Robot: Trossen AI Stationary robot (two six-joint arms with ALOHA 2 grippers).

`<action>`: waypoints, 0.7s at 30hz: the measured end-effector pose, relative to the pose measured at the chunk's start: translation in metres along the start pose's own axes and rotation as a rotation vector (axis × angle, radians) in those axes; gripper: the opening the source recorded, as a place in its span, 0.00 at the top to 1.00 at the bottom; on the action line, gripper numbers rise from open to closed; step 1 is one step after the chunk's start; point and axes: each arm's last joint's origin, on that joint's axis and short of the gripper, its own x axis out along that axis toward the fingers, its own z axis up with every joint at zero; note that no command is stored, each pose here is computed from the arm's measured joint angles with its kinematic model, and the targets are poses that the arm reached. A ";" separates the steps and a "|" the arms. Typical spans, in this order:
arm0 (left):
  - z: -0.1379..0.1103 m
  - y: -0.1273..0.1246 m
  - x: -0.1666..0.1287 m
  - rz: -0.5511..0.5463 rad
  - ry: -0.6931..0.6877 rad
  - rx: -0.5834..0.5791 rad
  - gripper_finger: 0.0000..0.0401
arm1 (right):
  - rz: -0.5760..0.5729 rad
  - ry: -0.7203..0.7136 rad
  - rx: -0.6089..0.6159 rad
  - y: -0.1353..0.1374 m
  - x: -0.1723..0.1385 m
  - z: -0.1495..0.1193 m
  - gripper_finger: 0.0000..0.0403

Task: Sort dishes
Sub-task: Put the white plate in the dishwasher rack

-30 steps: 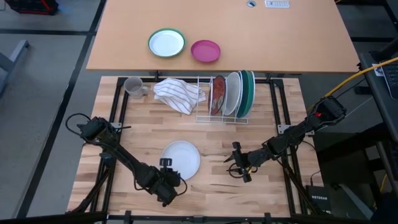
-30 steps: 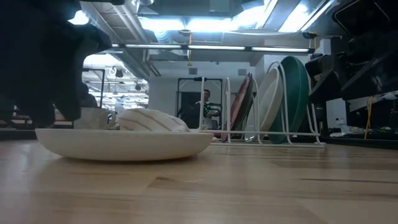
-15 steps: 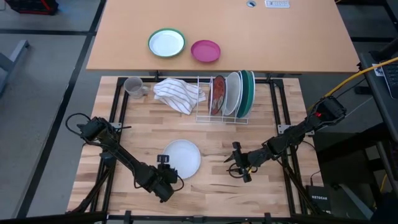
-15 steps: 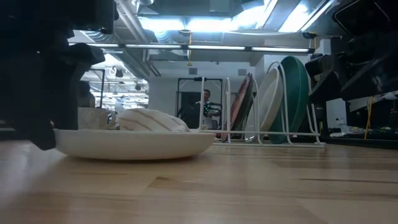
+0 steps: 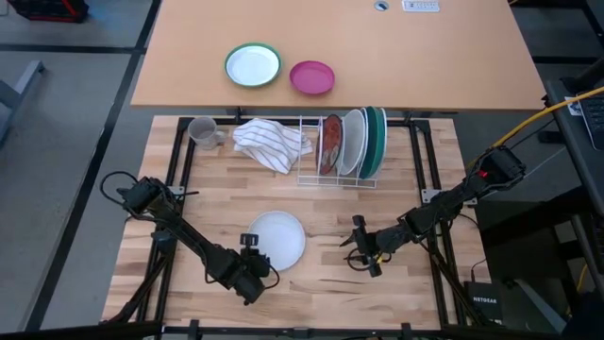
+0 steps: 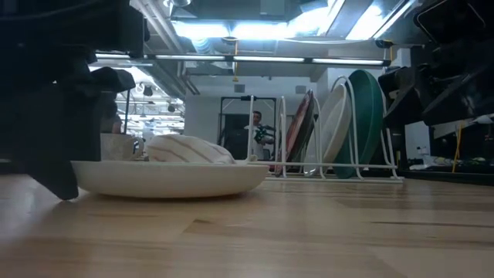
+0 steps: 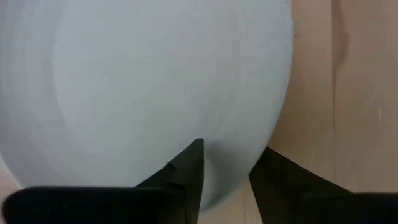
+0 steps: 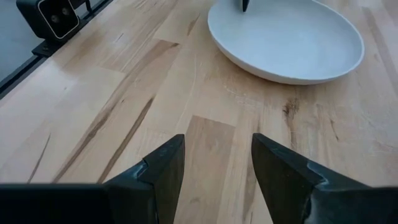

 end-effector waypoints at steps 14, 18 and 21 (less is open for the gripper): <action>0.019 -0.003 -0.006 -0.042 -0.154 -0.552 0.98 | -0.058 -0.038 -0.001 -0.001 0.000 0.003 0.53; 0.039 -0.005 -0.018 -0.048 -0.310 -0.745 0.99 | -0.092 -0.100 -0.072 -0.002 0.000 0.013 0.53; 0.056 -0.005 -0.029 -0.065 -0.441 -0.824 0.99 | -0.094 -0.131 -0.128 -0.001 -0.001 0.024 0.53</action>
